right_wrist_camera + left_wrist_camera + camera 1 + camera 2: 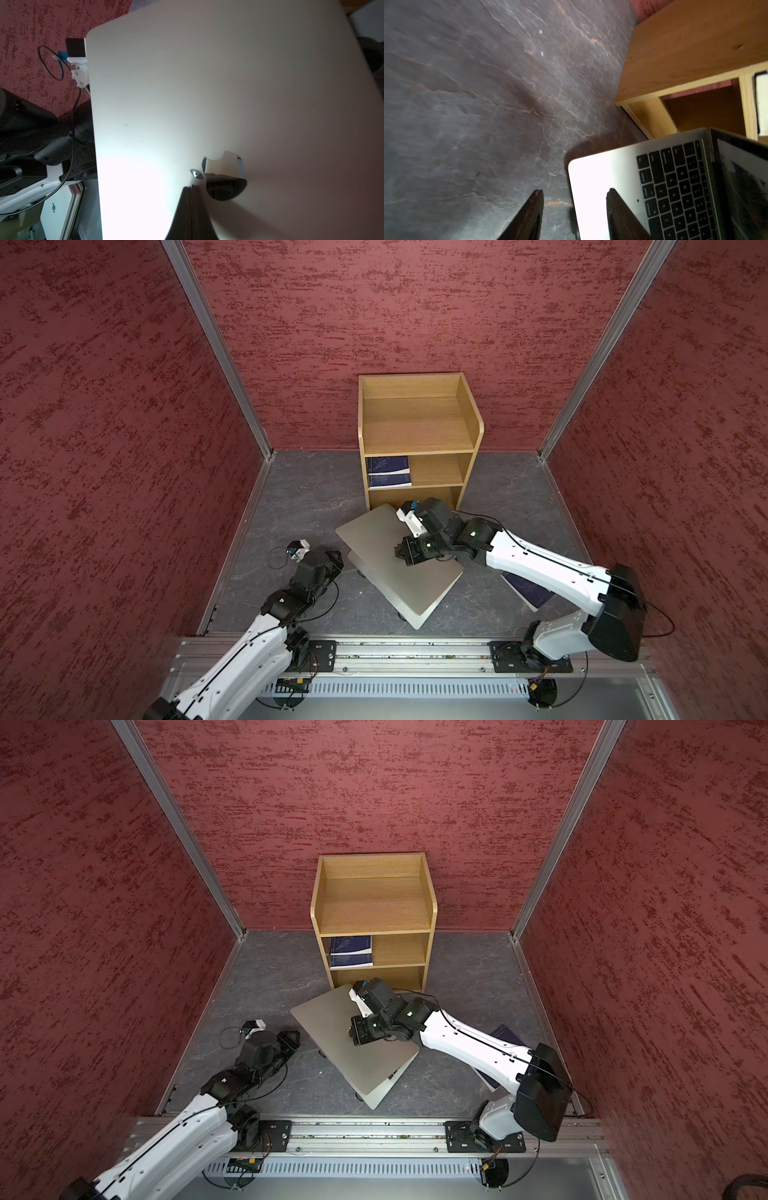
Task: Close the laptop lid and set it aside
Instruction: Close the lid of the laptop.
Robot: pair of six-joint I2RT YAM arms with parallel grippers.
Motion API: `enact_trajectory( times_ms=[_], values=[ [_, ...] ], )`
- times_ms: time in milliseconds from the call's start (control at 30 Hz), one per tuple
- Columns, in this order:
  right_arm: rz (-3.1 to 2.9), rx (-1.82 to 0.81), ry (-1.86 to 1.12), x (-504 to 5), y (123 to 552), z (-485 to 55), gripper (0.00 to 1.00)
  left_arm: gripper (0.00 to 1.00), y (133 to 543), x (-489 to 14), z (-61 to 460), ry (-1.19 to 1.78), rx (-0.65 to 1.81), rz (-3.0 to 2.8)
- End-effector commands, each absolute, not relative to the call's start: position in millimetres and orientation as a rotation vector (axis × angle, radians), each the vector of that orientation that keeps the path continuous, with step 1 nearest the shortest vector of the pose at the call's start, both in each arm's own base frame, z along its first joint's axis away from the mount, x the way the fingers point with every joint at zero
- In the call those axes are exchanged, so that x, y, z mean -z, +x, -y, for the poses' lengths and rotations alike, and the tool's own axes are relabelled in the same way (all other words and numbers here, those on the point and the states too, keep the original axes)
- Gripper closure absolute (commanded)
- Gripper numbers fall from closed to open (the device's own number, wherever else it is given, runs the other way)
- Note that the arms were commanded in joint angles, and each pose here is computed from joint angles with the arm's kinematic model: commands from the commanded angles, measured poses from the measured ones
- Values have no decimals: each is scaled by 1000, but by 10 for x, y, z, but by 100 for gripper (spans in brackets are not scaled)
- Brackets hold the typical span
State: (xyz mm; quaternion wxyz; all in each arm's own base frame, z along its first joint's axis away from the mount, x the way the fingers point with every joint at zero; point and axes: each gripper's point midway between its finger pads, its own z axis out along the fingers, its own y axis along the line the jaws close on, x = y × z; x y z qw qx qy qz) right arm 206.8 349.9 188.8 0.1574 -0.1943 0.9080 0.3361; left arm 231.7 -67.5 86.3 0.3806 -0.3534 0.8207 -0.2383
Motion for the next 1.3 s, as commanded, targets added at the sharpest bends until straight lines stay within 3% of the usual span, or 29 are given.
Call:
enact_trajectory(
  times_ms=[0,433,800,967,1133,1167,1267],
  values=[
    [-2676,-958,-578,-1616,1953,-3532,100,48,2081,-697,317,-1010,425,-2081],
    [-2724,-837,-582,-1100,2010,-3458,100,28,2183,-1189,583,-811,664,-1990],
    [-2760,-603,-556,-715,2114,-3215,100,21,2352,-957,893,-763,713,-2137],
    [-2745,-618,-547,-735,2115,-3213,100,19,2390,-890,931,-758,687,-2186],
    [-2630,-778,-551,-1111,2095,-3341,100,16,2451,-931,934,-746,672,-2179],
    [-2590,-822,-555,-1233,2085,-3368,99,15,2466,-939,931,-748,668,-2176],
    [-2468,-916,-547,-1580,2039,-3347,74,14,2503,-948,916,-752,649,-2178]
  ],
)
